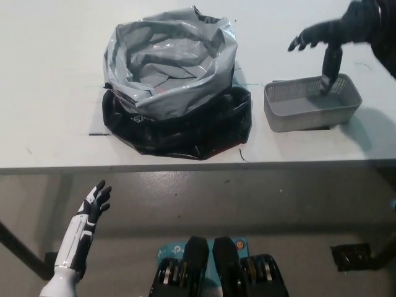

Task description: Use the right hand to pick up a small rectangular container and put it into a plastic bag and lift the bag

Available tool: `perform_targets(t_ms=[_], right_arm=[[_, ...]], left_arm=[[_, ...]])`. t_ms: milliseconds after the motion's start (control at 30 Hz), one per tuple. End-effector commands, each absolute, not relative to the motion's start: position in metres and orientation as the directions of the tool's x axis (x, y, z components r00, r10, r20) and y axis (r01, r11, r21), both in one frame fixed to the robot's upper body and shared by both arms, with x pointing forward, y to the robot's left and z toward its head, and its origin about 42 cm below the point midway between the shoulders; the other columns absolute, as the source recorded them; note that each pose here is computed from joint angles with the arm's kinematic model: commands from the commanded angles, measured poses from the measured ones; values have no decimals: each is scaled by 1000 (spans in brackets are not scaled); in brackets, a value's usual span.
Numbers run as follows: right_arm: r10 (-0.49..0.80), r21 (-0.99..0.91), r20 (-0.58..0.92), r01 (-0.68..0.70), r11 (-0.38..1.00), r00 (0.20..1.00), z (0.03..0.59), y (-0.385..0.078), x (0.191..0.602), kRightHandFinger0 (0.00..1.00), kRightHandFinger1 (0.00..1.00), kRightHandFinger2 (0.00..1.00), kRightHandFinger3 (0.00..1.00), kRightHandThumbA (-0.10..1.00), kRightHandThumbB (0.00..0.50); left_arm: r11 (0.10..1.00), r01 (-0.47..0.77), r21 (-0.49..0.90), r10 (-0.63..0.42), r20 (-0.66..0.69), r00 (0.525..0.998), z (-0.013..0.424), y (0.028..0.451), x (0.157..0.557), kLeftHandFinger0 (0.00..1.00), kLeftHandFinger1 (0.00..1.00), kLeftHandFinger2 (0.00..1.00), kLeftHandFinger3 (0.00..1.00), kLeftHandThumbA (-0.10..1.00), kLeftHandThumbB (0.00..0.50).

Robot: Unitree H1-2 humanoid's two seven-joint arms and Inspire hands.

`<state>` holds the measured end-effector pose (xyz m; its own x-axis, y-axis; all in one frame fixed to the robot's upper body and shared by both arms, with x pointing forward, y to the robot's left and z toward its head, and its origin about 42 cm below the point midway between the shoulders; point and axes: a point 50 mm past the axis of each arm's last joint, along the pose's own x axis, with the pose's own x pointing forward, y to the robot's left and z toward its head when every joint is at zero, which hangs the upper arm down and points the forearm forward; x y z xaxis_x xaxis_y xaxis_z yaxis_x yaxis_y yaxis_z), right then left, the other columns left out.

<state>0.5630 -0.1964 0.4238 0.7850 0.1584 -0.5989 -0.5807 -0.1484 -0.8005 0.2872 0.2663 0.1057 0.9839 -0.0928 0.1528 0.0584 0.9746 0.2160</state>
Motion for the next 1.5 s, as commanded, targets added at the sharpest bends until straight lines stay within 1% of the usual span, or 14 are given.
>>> perform_targets(t_ms=[0, 100, 300, 333, 400, 567, 733, 800, 933, 1033, 1167, 1333, 1400, 1467], right_arm=[[104, -812, -579, -560, -163, 809, 464, -197, 564, 1000, 1000, 1000, 1000, 970, 500], [108, -815, -575, -556, -161, 811, 463, -198, 564, 1000, 1000, 1000, 1000, 969, 500], [119, -813, -579, -560, -160, 807, 456, -201, 565, 1000, 1000, 1000, 1000, 961, 500], [116, -809, -584, -566, -157, 803, 454, -201, 565, 1000, 1000, 1000, 1000, 959, 500], [116, -808, -587, -570, -150, 801, 450, -201, 564, 1000, 1000, 1000, 1000, 935, 500], [102, -793, -604, -583, -175, 790, 438, -199, 567, 1000, 1000, 1000, 1000, 962, 500], [99, -791, -609, -596, -137, 787, 423, -198, 574, 1000, 1000, 1000, 1000, 883, 500], [99, -793, -605, -588, -158, 790, 419, -197, 577, 1000, 1000, 1000, 1000, 901, 500], [101, -793, -605, -586, -169, 790, 409, -194, 584, 1000, 1000, 1000, 1000, 901, 500], [105, -798, -596, -573, -185, 796, 400, -192, 587, 1000, 1000, 1000, 1000, 932, 500], [113, -816, -572, -551, -173, 812, 386, -188, 591, 1000, 1000, 1000, 1000, 934, 500], [121, -837, -545, -532, -124, 829, 373, -182, 594, 1000, 1000, 1000, 1000, 849, 500], [133, -847, -531, -523, -93, 837, 365, -182, 595, 1000, 1000, 1000, 1000, 815, 500], [135, -849, -528, -522, -79, 839, 360, -180, 595, 1000, 1000, 1000, 1000, 809, 500]], left_arm=[[964, 72, 254, -131, 223, 966, 119, 269, 290, 1000, 1000, 1000, 1000, 1000, 258], [962, 70, 263, -133, 229, 964, 120, 269, 292, 1000, 1000, 1000, 1000, 1000, 242], [960, 71, 272, -134, 223, 966, 120, 269, 291, 1000, 1000, 1000, 1000, 1000, 262], [960, 70, 270, -133, 221, 966, 120, 269, 291, 1000, 1000, 1000, 1000, 1000, 252], [961, 71, 269, -133, 221, 966, 121, 269, 291, 1000, 1000, 1000, 1000, 1000, 254], [961, 71, 266, -135, 228, 964, 119, 269, 291, 1000, 1000, 1000, 1000, 1000, 249], [963, 68, 262, -128, 221, 967, 119, 268, 289, 1000, 1000, 1000, 1000, 1000, 255], [962, 67, 265, -130, 228, 965, 118, 268, 289, 1000, 1000, 1000, 1000, 1000, 251], [962, 66, 264, -129, 231, 964, 119, 268, 290, 1000, 1000, 1000, 1000, 1000, 268], [960, 69, 270, -134, 231, 964, 119, 268, 290, 1000, 1000, 1000, 1000, 1000, 257], [960, 71, 270, -137, 235, 962, 119, 270, 291, 1000, 1000, 1000, 1000, 1000, 253], [961, 73, 268, -140, 240, 961, 122, 269, 293, 1000, 1000, 1000, 1000, 1000, 264], [959, 77, 274, -147, 244, 959, 122, 269, 293, 1000, 1000, 1000, 1000, 1000, 258], [958, 76, 276, -147, 245, 958, 123, 269, 293, 1000, 1000, 1000, 1000, 1000, 257]])
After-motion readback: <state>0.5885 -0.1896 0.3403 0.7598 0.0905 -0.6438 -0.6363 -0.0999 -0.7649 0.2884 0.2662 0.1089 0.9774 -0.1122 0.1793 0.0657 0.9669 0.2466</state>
